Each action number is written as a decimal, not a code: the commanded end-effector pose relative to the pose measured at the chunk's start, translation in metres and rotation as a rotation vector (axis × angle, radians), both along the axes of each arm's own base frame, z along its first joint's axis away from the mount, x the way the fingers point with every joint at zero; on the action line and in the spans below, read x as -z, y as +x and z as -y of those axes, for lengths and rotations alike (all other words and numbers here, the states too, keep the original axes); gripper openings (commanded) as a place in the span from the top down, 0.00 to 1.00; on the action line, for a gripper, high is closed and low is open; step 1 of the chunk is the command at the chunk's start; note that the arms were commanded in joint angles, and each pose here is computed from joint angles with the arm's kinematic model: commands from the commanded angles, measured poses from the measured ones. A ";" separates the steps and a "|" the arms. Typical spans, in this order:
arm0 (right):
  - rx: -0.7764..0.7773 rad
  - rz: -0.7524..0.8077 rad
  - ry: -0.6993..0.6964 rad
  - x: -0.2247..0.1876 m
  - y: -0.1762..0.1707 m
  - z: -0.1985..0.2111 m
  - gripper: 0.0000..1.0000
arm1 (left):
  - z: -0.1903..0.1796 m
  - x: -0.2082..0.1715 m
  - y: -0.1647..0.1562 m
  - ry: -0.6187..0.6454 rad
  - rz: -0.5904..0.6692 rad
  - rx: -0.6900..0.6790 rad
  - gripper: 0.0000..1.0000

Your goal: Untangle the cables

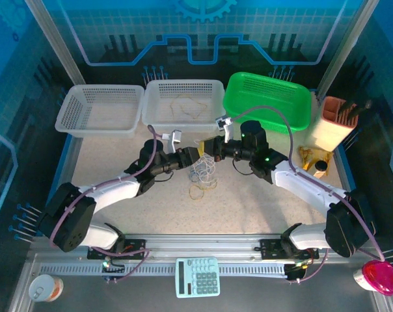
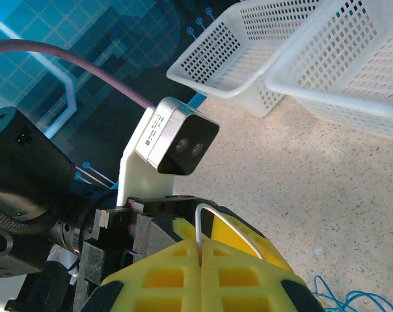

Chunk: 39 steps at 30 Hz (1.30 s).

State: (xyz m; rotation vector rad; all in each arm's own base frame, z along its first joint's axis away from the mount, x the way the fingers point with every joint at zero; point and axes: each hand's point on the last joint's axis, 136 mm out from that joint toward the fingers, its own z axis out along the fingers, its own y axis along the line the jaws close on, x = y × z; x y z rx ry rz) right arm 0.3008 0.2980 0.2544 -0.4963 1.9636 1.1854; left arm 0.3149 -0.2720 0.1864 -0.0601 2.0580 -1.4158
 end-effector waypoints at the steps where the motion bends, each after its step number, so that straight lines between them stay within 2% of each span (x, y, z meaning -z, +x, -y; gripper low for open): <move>1: 0.001 0.014 0.020 -0.005 0.000 0.003 1.00 | 0.009 -0.020 0.000 -0.031 0.079 0.037 0.57; 7: 0.009 -0.006 0.005 0.008 0.000 0.005 1.00 | 0.004 -0.023 -0.007 -0.031 0.103 0.023 0.51; 14: 0.003 -0.007 0.013 0.008 0.001 0.003 1.00 | 0.003 -0.024 -0.009 -0.038 0.113 0.026 0.50; 26: -0.026 -0.011 0.046 -0.001 -0.004 -0.002 1.00 | 0.017 -0.018 0.000 -0.049 0.111 0.045 0.56; 31: -0.027 -0.032 0.046 0.004 -0.006 -0.001 1.00 | 0.025 -0.013 0.005 -0.051 0.103 0.052 0.67; 34: -0.021 -0.021 0.046 0.003 -0.007 0.001 1.00 | 0.024 -0.009 0.007 -0.044 0.101 0.038 0.79; 36: -0.010 -0.009 0.044 0.001 -0.007 0.006 1.00 | 0.019 -0.009 0.008 -0.017 0.115 0.018 0.88; 39: 0.024 -0.005 0.013 0.007 -0.007 0.018 1.00 | 0.005 -0.015 0.011 0.059 0.141 -0.031 0.94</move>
